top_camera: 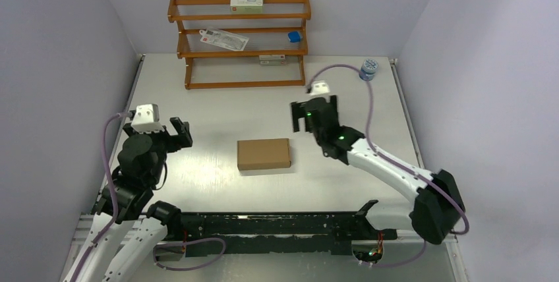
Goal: Fold the paper box
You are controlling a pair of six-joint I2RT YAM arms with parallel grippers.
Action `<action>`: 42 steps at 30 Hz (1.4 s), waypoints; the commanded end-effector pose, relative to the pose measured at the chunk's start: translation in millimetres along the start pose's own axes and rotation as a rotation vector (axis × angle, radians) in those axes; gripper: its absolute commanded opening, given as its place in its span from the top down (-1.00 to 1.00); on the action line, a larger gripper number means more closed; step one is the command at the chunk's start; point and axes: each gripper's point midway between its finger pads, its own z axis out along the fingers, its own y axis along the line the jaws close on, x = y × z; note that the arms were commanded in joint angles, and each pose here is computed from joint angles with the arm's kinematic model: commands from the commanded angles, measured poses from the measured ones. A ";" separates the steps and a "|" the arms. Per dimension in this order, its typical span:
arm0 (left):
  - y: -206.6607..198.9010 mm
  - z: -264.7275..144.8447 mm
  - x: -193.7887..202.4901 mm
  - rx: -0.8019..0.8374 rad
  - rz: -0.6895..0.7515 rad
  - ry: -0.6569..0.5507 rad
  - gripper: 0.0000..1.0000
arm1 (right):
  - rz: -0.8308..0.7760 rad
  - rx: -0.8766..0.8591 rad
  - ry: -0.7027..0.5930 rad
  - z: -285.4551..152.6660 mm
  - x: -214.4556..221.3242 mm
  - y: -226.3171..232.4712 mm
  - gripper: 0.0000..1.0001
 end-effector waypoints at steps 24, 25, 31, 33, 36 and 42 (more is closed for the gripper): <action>30.5 -38.6 -42.9 -0.077 -0.108 -0.246 -0.95 | 0.434 0.336 -0.364 -152.8 -24.6 -162.3 -1.00; 32.4 -38.4 -42.6 -0.087 -0.107 -0.247 -0.95 | 0.432 0.333 -0.367 -153.0 -25.2 -162.0 -1.00; 32.8 -34.3 -38.8 -0.100 -0.096 -0.226 -0.95 | 0.430 0.316 -0.355 -149.3 -24.7 -157.9 -1.00; 33.4 -33.7 -38.4 -0.106 -0.095 -0.221 -0.95 | 0.427 0.308 -0.356 -148.7 -25.3 -156.5 -1.00; 33.9 -33.8 -37.7 -0.108 -0.092 -0.221 -0.95 | 0.425 0.308 -0.364 -149.6 -26.8 -157.3 -1.00; 32.4 -32.7 -37.0 -0.100 -0.086 -0.220 -0.95 | 0.418 0.295 -0.357 -147.0 -25.7 -154.3 -1.00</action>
